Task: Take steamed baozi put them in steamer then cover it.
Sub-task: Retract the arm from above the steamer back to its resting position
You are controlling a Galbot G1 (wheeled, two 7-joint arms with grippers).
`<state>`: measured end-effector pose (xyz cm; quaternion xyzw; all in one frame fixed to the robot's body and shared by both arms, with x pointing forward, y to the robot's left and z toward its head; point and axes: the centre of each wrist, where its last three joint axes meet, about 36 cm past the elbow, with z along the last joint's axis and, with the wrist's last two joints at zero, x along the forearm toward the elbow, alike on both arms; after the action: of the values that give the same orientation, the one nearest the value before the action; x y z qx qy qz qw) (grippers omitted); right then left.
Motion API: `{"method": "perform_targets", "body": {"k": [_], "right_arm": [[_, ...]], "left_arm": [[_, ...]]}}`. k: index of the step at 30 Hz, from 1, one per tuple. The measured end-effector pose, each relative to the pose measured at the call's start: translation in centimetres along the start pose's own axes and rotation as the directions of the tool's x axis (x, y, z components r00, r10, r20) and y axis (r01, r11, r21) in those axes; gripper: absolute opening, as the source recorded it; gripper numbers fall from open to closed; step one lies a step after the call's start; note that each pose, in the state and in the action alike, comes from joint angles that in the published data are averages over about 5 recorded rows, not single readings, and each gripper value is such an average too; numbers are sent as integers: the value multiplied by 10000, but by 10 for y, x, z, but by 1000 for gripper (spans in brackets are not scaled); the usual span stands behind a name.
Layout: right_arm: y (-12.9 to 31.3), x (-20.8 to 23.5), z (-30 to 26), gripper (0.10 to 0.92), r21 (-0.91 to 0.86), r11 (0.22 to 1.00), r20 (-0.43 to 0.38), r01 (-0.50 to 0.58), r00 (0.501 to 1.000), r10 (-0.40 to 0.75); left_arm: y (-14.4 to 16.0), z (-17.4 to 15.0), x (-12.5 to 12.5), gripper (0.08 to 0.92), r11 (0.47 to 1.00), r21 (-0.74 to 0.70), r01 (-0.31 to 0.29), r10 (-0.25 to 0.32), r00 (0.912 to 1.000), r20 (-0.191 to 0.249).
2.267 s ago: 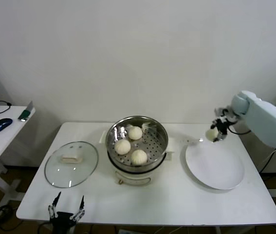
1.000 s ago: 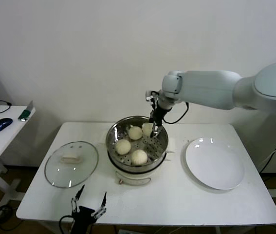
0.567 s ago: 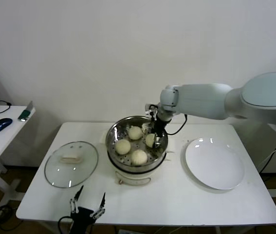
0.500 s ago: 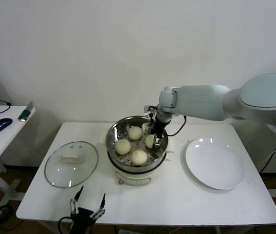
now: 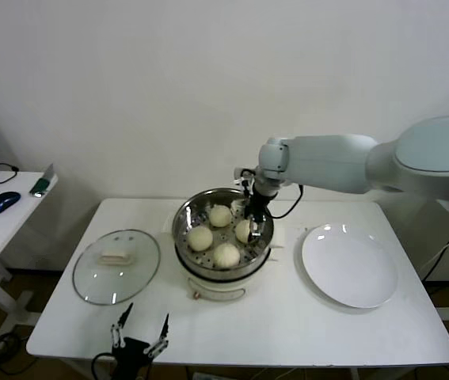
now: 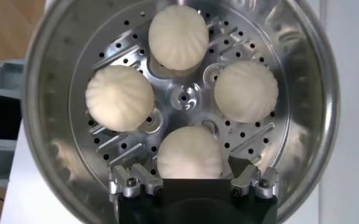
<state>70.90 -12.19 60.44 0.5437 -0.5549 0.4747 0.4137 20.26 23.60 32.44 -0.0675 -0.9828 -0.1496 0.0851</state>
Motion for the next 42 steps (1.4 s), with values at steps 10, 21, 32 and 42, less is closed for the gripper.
{"method": "perform_targets", "body": {"k": [10,21,32,42], "right_arm": [[0,48,41,823,-404,9952,1301,-893,9870,939],[29,69,121,823,-1579,9510,3633,-2657,8799,3061],[98,17,201,823,-4267,8156,5346,-3908,6184,5760],[164,-40,237,823,-6689,6608,5401,-3405,3881,7468]], "left_arm": [[8,-1,-4,823,9998,-30,207,-206,9998,17],[19,-2,-9,823,9980,-48,638,-639,9979,-81],[28,-10,-13,823,9943,-113,1061,-1061,9943,-40],[33,-25,-20,823,9901,-402,1348,-1343,9908,150]]}}
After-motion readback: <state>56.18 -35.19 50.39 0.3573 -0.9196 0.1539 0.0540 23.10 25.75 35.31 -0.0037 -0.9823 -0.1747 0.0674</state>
